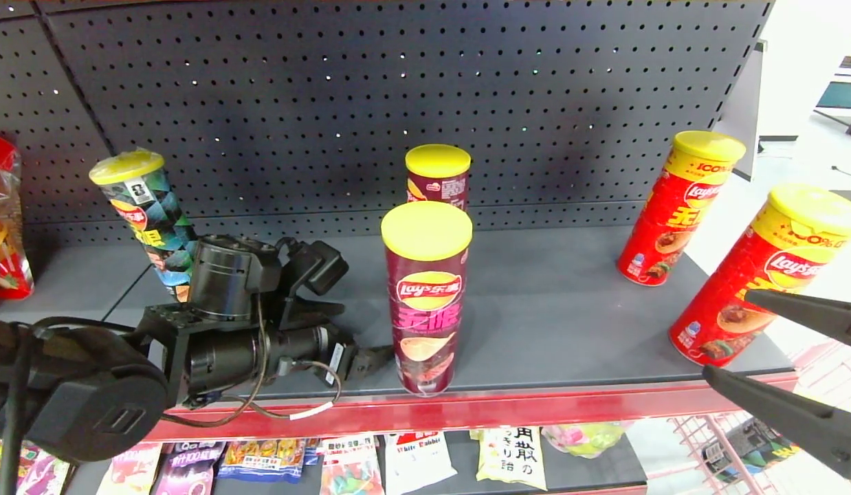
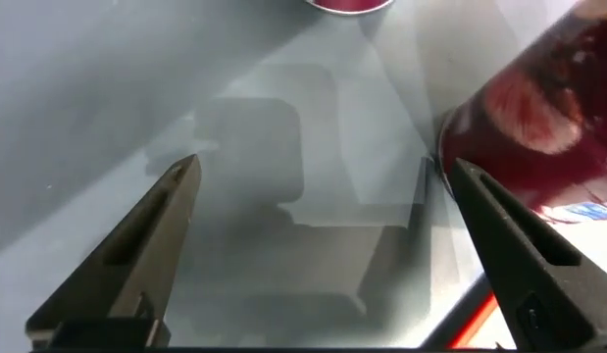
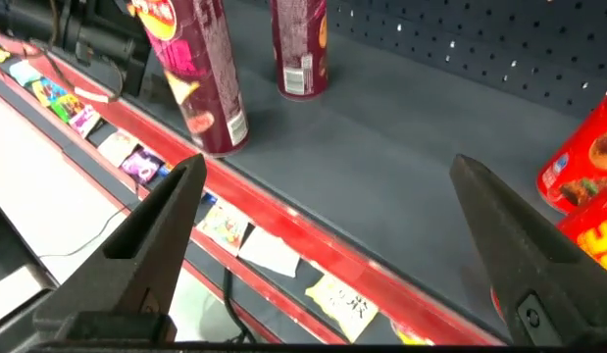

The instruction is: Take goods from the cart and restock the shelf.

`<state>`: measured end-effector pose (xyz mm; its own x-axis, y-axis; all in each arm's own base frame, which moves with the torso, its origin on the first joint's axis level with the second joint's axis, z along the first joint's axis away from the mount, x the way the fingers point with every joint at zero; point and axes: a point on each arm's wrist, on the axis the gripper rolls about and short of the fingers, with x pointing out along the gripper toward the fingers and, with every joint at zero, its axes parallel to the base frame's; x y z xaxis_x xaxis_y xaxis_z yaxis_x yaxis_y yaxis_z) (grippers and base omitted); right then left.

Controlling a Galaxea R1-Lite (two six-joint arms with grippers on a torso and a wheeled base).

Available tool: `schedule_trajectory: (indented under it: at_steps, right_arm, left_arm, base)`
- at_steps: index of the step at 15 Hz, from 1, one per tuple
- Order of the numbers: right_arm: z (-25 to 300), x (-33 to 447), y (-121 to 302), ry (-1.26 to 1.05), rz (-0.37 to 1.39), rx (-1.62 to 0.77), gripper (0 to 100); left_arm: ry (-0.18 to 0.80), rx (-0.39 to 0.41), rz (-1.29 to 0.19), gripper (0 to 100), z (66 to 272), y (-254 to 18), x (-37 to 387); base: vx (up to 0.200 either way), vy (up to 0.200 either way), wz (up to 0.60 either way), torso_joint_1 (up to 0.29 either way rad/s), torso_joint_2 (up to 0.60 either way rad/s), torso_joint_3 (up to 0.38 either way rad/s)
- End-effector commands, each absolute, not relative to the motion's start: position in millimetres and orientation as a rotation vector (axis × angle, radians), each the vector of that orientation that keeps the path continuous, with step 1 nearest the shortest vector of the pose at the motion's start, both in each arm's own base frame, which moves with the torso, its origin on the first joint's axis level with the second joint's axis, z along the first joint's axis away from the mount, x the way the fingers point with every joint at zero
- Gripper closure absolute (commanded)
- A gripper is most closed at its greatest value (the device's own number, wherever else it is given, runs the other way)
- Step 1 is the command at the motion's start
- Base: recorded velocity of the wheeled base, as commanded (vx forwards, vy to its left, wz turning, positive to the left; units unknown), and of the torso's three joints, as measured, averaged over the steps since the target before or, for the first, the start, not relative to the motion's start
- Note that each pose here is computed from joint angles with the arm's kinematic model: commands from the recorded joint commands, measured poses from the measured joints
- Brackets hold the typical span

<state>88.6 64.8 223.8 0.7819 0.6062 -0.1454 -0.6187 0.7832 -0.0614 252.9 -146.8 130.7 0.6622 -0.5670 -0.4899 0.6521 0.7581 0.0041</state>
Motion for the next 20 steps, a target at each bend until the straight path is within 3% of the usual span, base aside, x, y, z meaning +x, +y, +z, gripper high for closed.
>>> schedule_trajectory:
  at_steps: [1,5,6,7,9,11,14,20]
  right_arm:
    - [217,88,63,0.138,0.65,-0.113,0]
    - [210,81,41,0.117,0.442,-0.115,0]
    - [210,81,41,0.117,0.442,-0.115,0]
    - [204,72,27,0.094,0.278,-0.132,0]
    - [196,60,20,0.078,0.235,-0.11,0]
    - [181,46,7,0.134,0.064,-0.115,0]
    - [169,29,-1,0.222,-0.056,-0.113,0]
    - [166,28,-2,0.235,-0.093,-0.117,0]
  left_arm:
    - [0.471,0.19,-0.66,0,136,-143,249]
    - [0.379,0.175,-0.506,0,175,-96,204]
    - [0.379,0.175,-0.506,0,175,-96,204]
    - [0.354,0.204,-0.415,0,191,-68,160]
    - [0.429,0.283,-0.322,0,195,-35,105]
    - [0.464,0.277,-0.278,0,192,-15,54]
    - [0.402,0.251,-0.166,0,196,-4,29]
    - [0.342,0.243,-0.138,0,205,-4,31]
  base:
    - [0.0,0.0,0.0,0.0,0.0,0.0]
    - [0.0,0.0,0.0,0.0,0.0,0.0]
    - [0.0,0.0,0.0,0.0,0.0,0.0]
    - [0.0,0.0,0.0,0.0,0.0,0.0]
    - [0.0,0.0,0.0,0.0,0.0,0.0]
    - [0.0,0.0,0.0,0.0,0.0,0.0]
    - [0.0,0.0,0.0,0.0,0.0,0.0]
    - [0.0,0.0,0.0,0.0,0.0,0.0]
